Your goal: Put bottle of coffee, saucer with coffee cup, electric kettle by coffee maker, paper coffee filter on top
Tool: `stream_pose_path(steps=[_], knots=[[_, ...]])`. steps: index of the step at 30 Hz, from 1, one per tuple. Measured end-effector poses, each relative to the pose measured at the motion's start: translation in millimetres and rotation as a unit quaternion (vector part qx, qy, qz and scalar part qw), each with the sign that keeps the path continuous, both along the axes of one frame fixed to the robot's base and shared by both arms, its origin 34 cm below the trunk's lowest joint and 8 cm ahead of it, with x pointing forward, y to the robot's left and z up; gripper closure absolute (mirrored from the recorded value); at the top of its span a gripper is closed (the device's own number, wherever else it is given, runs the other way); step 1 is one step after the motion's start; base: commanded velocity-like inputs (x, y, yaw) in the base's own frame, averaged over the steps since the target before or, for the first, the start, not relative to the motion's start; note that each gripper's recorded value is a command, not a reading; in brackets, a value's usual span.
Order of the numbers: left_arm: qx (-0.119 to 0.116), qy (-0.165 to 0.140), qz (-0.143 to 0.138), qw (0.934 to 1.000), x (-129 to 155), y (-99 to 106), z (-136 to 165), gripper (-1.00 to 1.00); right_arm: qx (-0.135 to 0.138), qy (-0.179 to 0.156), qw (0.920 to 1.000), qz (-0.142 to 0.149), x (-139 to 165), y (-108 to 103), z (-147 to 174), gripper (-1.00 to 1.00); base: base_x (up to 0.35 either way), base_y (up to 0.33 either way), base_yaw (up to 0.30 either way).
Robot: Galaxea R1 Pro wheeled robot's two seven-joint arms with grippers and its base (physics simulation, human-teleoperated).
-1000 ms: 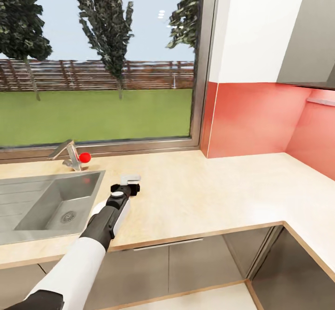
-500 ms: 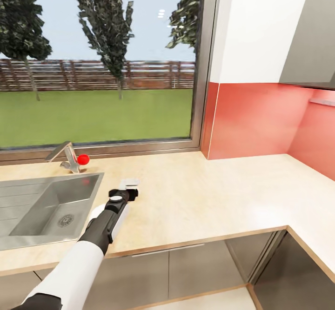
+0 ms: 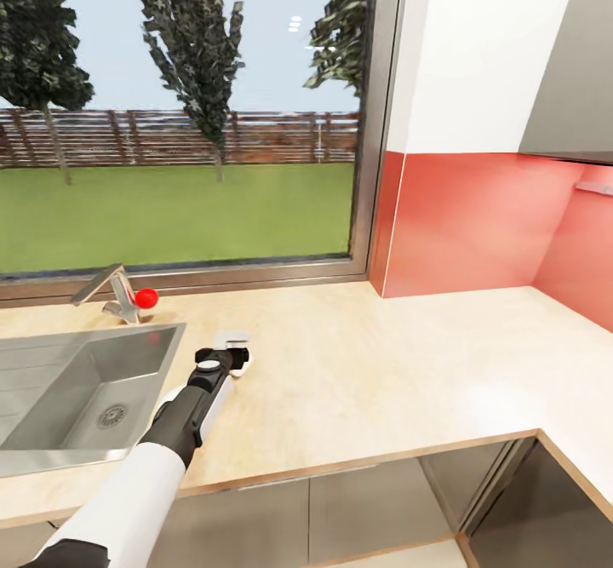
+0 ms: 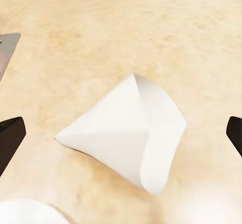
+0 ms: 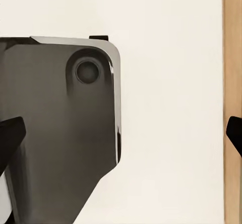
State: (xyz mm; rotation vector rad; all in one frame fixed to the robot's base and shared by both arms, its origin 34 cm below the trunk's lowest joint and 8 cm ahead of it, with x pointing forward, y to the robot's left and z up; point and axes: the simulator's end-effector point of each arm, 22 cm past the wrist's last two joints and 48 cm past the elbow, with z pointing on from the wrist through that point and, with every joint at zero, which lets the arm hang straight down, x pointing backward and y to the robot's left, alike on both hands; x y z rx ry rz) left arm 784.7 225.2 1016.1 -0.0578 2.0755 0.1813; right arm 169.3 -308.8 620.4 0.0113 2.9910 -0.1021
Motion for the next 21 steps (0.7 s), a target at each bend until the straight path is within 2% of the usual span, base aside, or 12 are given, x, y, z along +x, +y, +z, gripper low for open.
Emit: stream_pose_path(steps=[7,16,21], knots=[[0.002,0.0,0.001,1.0,0.0,2.3,-0.4,-1.0,0.0,0.0,1.0,0.0,0.0,-0.1,0.0,-1.0,0.15,0.0,0.0],[0.002,0.01,0.002,0.9999,-7.5,4.1,-12.9,-1.0,0.0,0.0,1.0,0.0,0.0,0.0,-0.1,-1.0,0.014,0.0,0.0],[0.009,0.015,0.007,0.9998,-11.3,15.9,-19.2,-1.0,0.0,0.0,1.0,0.0,-0.1,-0.1,-0.1,-1.0,0.0,0.0,0.0]])
